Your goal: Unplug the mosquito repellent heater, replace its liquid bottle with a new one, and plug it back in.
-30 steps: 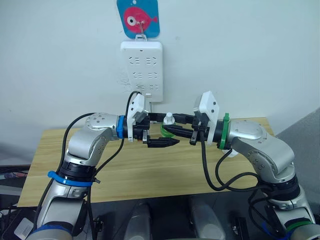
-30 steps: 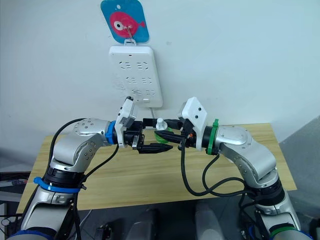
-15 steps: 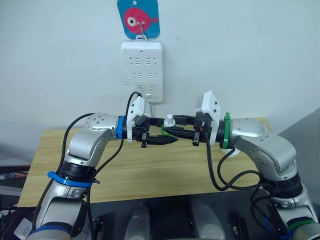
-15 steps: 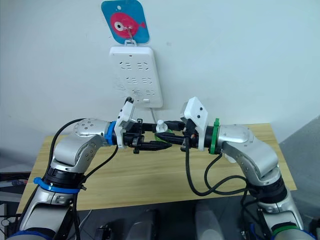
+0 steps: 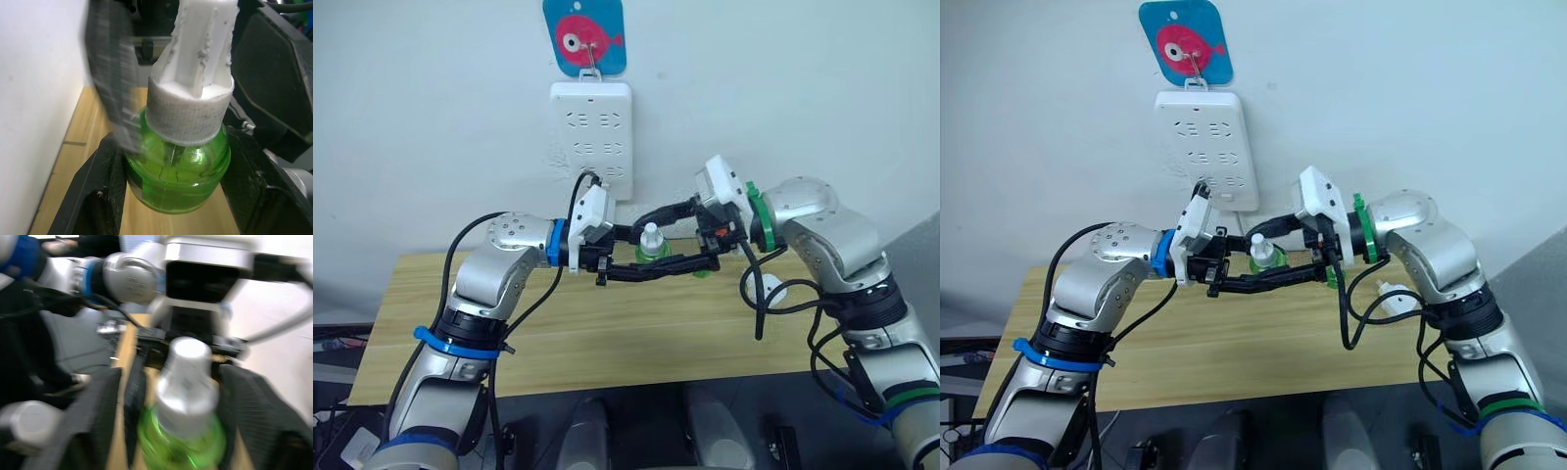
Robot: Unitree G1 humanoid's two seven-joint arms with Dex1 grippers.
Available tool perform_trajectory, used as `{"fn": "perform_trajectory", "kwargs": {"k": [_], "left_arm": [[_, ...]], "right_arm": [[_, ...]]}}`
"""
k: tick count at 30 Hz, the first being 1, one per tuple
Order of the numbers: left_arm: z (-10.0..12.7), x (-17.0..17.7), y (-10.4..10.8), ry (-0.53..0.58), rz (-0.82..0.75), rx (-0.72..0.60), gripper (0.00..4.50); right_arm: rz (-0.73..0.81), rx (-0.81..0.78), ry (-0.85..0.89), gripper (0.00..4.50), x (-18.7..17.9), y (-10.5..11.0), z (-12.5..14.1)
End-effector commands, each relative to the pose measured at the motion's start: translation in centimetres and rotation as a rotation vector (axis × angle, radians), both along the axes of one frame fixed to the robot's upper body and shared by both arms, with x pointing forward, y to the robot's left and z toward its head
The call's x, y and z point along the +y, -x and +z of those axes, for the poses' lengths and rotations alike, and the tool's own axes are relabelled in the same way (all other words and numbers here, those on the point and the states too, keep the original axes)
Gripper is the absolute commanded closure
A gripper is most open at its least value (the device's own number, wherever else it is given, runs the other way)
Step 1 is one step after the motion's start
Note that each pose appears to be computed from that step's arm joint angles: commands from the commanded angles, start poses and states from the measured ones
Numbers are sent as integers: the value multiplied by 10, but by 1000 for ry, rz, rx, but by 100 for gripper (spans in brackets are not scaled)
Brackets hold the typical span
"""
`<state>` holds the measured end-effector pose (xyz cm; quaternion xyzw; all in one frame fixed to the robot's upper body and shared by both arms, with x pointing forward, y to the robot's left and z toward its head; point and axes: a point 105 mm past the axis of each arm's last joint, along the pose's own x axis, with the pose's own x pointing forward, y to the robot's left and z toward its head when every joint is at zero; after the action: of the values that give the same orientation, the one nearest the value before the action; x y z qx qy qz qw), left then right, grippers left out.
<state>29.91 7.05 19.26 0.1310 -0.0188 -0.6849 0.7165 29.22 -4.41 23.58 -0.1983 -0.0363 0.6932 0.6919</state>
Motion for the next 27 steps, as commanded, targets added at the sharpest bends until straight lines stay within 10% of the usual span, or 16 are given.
{"fn": "perform_trajectory", "kwargs": {"k": [1, 16, 27], "left_arm": [[9, -1, -3, 71, 80, -61, 216], [0, -7, -9, 91, 168, -89, 216], [-1, -5, -5, 83, 154, -83, 216]], "right_arm": [[-163, -65, -96, 62, -23, -2, 20], [-559, -68, -320, 62, 7, 19, -11], [-492, -32, -322, 344, 14, 22, -14]]}}
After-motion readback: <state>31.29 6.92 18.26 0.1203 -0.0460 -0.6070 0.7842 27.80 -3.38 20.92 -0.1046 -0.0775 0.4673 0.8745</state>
